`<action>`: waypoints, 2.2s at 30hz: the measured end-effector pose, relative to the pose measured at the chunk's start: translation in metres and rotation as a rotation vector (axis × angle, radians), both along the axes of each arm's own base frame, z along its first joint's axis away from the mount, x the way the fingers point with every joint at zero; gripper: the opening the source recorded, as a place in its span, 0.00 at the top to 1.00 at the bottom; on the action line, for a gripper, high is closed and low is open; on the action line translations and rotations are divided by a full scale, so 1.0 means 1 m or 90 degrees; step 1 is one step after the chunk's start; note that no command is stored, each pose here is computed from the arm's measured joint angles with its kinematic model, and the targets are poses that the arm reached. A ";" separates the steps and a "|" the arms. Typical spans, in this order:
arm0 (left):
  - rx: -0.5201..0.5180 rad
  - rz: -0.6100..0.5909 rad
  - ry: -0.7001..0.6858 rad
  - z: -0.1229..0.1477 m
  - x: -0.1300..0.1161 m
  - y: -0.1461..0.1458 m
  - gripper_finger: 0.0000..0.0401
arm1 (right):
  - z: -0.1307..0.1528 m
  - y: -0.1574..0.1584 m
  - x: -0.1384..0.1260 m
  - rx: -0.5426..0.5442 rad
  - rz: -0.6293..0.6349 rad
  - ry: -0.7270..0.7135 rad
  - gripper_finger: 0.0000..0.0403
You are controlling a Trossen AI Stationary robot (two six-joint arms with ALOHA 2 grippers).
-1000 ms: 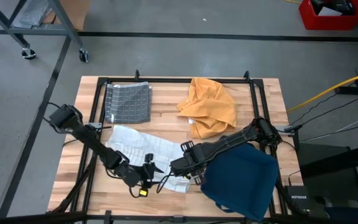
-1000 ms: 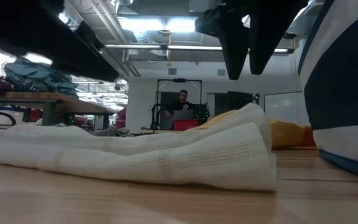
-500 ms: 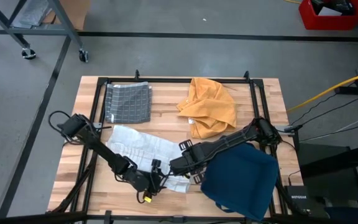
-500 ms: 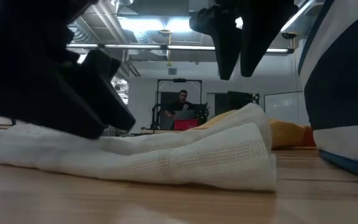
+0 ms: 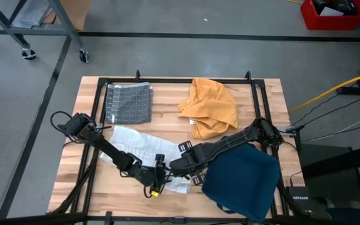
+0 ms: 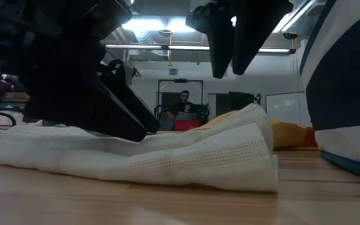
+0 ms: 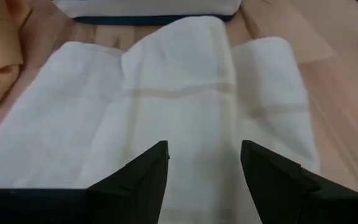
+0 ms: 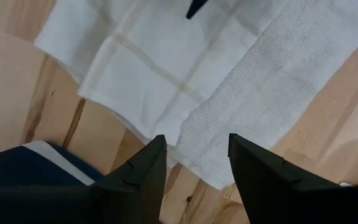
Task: Fold towel
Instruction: Fold the white towel
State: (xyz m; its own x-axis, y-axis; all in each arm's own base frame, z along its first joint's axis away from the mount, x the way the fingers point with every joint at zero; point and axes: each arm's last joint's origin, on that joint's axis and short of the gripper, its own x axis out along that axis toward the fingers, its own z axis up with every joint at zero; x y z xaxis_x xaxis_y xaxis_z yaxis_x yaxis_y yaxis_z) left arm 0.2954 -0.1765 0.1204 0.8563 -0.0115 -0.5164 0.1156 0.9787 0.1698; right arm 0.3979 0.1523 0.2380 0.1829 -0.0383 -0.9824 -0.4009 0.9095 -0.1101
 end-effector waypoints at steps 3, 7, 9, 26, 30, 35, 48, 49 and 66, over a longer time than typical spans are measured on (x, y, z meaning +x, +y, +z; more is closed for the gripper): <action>0.011 -0.004 0.001 0.000 0.001 0.001 0.52 | 0.000 0.000 0.000 0.000 -0.001 0.000 0.57; 0.007 -0.011 0.006 -0.002 0.000 0.001 0.52 | 0.000 0.000 0.001 0.002 -0.001 -0.005 0.57; -0.002 -0.012 0.007 -0.002 0.000 0.000 0.52 | 0.000 0.001 0.002 0.004 -0.001 -0.011 0.57; 0.004 -0.015 0.023 -0.004 -0.002 -0.001 0.86 | 0.001 0.001 0.004 -0.001 -0.003 -0.031 0.57; 0.000 -0.025 0.016 -0.003 -0.005 -0.006 0.98 | 0.001 0.001 0.004 -0.001 -0.003 -0.031 0.57; 0.016 -0.061 0.013 -0.002 -0.012 -0.018 0.99 | 0.001 0.001 0.004 -0.002 -0.003 -0.031 0.57; 0.028 -0.114 -0.060 0.021 -0.004 -0.039 1.00 | 0.001 0.001 0.004 -0.002 -0.003 -0.030 0.57; 0.031 -0.118 -0.061 0.022 -0.003 -0.041 0.99 | 0.001 0.001 0.004 -0.002 -0.003 -0.030 0.57; 0.003 -0.132 -0.001 0.025 -0.023 -0.062 1.00 | 0.001 0.001 0.004 -0.003 -0.003 -0.029 0.57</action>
